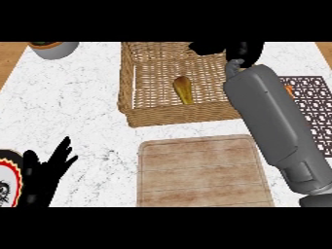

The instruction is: Pick the pear from the cutting board and place it in the basket

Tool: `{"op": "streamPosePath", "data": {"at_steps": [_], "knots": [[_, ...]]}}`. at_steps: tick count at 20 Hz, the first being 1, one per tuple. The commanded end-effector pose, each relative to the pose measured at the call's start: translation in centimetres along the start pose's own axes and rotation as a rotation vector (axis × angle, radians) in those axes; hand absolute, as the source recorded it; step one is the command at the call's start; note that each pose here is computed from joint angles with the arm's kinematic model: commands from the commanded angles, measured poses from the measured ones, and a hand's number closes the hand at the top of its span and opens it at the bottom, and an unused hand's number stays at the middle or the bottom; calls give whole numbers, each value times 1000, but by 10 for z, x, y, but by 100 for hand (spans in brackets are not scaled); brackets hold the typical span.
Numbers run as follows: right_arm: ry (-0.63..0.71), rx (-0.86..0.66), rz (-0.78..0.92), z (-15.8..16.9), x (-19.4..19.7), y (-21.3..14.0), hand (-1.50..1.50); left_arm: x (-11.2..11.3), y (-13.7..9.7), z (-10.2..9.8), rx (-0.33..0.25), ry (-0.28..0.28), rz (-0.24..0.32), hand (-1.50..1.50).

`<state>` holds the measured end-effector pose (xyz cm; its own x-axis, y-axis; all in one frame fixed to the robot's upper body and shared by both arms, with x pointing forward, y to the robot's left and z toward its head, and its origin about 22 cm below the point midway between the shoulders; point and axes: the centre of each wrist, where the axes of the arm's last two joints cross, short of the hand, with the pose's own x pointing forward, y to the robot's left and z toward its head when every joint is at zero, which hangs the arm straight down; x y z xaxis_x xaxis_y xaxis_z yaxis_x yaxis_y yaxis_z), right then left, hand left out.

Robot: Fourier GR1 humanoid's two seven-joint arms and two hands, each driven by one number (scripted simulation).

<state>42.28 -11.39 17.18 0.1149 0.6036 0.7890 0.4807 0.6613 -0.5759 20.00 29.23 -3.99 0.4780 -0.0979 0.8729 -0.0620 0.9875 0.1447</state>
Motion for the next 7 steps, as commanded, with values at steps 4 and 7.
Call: {"op": "streamPosePath", "data": {"at_steps": [4, 7], "knots": [[81, -106, -68, -9, -37, -63, -150, -24, 3, 12, 17, 83, 8, 0], [97, -109, -77, -4, -48, -95, -150, -21, 2, 5, 8, 82, -9, 0]]}}
